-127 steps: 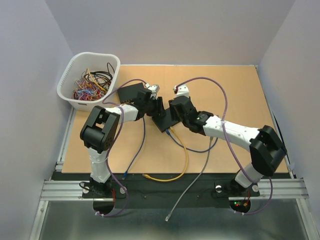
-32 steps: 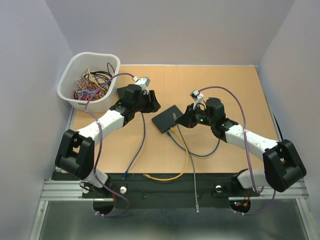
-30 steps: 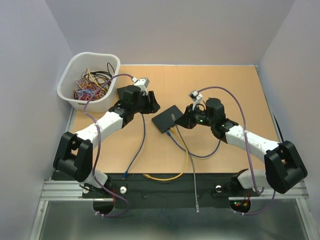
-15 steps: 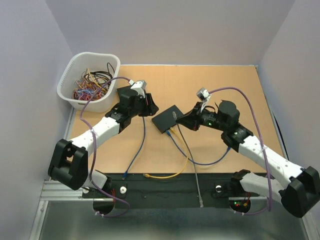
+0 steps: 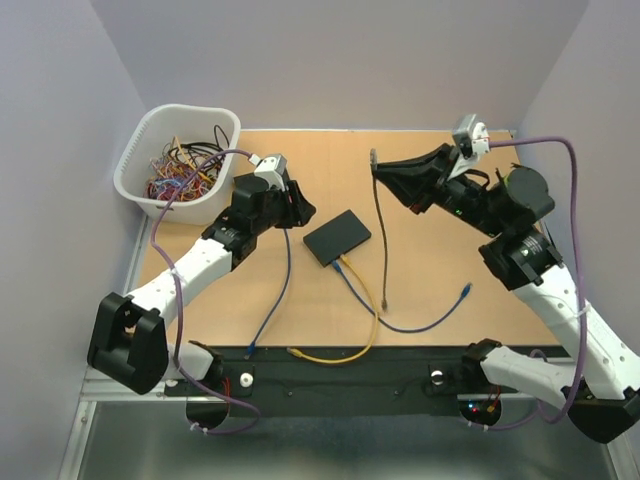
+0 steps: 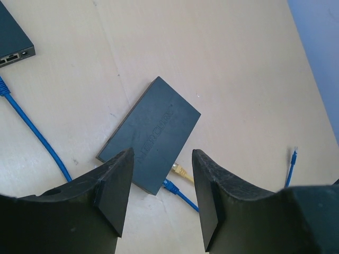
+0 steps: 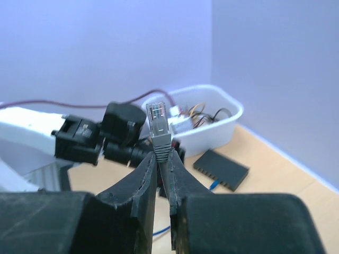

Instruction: Insert the plug into the switch port

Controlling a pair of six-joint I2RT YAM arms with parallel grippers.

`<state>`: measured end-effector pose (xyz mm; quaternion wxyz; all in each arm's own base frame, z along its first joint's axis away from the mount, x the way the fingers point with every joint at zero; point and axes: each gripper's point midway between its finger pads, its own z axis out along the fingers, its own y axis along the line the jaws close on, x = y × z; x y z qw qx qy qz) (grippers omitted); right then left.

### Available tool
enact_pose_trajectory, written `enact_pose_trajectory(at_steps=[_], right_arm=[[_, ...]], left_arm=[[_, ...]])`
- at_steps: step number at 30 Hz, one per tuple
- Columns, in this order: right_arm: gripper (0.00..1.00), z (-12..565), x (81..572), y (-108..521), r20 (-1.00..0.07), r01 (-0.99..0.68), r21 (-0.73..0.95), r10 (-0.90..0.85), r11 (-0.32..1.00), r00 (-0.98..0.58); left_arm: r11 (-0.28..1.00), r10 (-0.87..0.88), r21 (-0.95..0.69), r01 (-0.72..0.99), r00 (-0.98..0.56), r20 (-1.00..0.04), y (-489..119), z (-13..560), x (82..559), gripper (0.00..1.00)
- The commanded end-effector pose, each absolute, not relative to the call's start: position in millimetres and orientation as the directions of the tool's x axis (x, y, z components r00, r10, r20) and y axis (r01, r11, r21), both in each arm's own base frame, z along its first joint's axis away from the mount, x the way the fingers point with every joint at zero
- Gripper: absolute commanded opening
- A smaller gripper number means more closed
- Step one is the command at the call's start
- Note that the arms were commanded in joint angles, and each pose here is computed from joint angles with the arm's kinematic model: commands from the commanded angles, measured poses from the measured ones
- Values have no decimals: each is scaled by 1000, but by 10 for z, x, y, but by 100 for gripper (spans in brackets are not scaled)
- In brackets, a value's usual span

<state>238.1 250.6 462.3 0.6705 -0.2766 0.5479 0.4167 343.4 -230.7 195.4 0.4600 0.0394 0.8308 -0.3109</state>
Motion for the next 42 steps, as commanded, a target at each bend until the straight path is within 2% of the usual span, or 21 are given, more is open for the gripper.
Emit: enact_pose_trajectory(at_steps=[1, 4, 8, 12, 17, 20, 21, 23, 27, 34, 42], right_arm=[[1, 5143, 2357, 2300, -947, -804, -41, 234, 594, 221], [1, 5297, 2281, 2165, -942, -776, -69, 215, 627, 258], [0, 5274, 2207, 2009, -960, -746, -37, 183, 665, 211], [0, 5006, 2248, 1797, -985, -660, 86, 163, 747, 56], [0, 4911, 2177, 1551, -983, -561, 176, 174, 809, -58], [0, 4704, 2254, 1449, -965, -448, 241, 163, 861, -207], [1, 4410, 2348, 1407, -945, -372, 232, 117, 899, -307], [0, 4144, 2413, 1372, -917, -306, 223, 92, 926, -389], [0, 3201, 2521, 1377, -826, -204, 184, 39, 961, -562], [0, 2254, 2513, 1456, -741, -179, 179, 12, 967, -672], [0, 1857, 2650, 1661, -747, -230, 219, 11, 948, -664]], left_arm=[[798, -244, -476, 368, -525, -815, -2275, 2148, 3410, 58], [802, -248, -471, 367, -514, -821, -2248, 2180, 3401, 58], [803, -249, -469, 368, -508, -825, -2243, 2207, 3397, 58], [802, -250, -467, 372, -502, -828, -2250, 2241, 3421, 58], [801, -244, -465, 378, -504, -829, -2273, 2249, 3444, 58], [799, -241, -465, 382, -505, -829, -2284, 2265, 3450, 58], [799, -242, -466, 380, -506, -828, -2284, 2262, 3448, 58], [798, -243, -468, 381, -508, -827, -2288, 2256, 3449, 58], [793, -246, -475, 382, -512, -823, -2297, 2235, 3438, 58], [806, -234, -463, 369, -520, -822, -2292, 2135, 3482, 58], [782, -254, -493, 381, -527, -811, -2445, 2113, 3658, 59]])
